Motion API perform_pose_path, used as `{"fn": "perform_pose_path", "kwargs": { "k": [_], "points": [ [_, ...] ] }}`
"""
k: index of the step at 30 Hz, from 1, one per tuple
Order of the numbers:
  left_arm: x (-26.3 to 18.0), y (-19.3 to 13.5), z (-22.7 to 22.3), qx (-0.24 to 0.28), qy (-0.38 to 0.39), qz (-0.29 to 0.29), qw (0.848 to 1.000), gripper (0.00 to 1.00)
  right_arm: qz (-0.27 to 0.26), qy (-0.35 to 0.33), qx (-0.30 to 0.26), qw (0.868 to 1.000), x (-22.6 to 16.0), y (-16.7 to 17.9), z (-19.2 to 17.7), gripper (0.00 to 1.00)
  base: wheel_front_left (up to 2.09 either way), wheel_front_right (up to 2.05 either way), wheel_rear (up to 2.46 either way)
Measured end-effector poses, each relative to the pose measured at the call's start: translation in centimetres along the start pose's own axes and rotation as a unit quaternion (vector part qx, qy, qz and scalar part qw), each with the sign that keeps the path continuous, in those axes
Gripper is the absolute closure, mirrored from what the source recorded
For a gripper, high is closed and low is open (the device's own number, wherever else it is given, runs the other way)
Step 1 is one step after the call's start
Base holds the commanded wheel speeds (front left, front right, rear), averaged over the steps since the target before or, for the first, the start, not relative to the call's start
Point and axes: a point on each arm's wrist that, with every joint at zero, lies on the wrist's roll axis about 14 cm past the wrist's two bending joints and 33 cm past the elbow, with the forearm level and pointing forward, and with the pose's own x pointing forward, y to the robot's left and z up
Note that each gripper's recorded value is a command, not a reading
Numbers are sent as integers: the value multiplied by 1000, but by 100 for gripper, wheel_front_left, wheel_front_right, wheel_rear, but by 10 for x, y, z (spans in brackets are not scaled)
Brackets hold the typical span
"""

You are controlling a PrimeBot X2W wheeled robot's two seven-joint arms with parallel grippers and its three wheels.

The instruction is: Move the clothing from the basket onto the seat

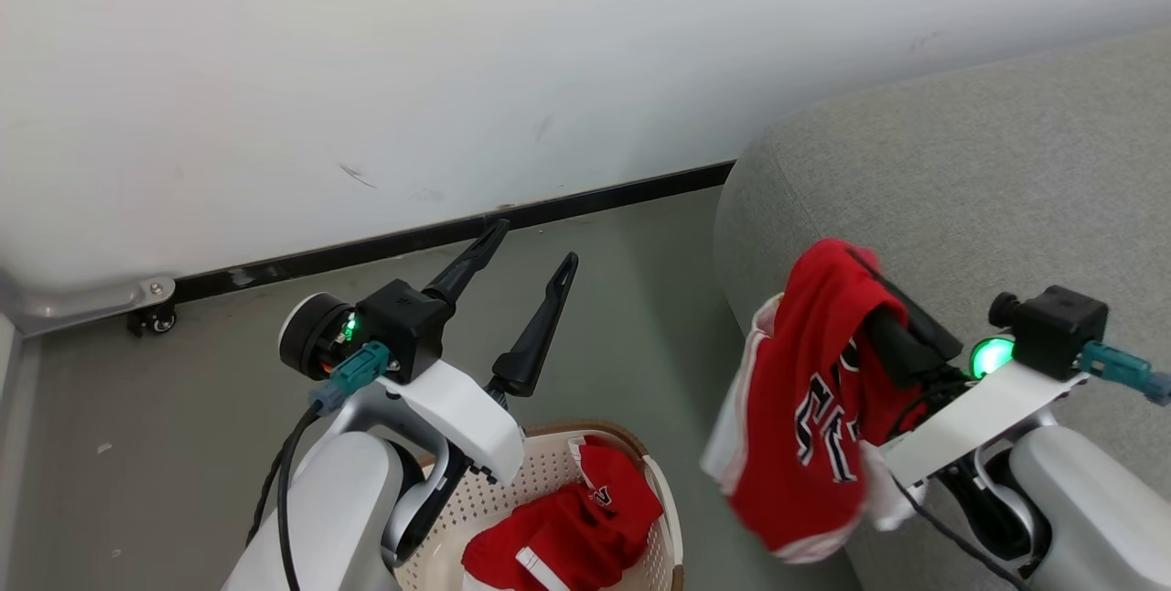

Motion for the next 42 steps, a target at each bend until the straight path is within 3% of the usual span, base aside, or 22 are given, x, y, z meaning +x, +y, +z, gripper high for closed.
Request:
{"fn": "perform_pose_path", "kwargs": {
  "k": [19,42],
  "points": [
    [11,-38,-7,-14,-10,-50,999,0,-92,-37,-9,995,-38,-59,27,100,0,0,0],
    [18,-111,-31,-38,13,-167,985,0,-219,-37,-36,974,-110,-131,48,100,0,0,0]
  ]
}}
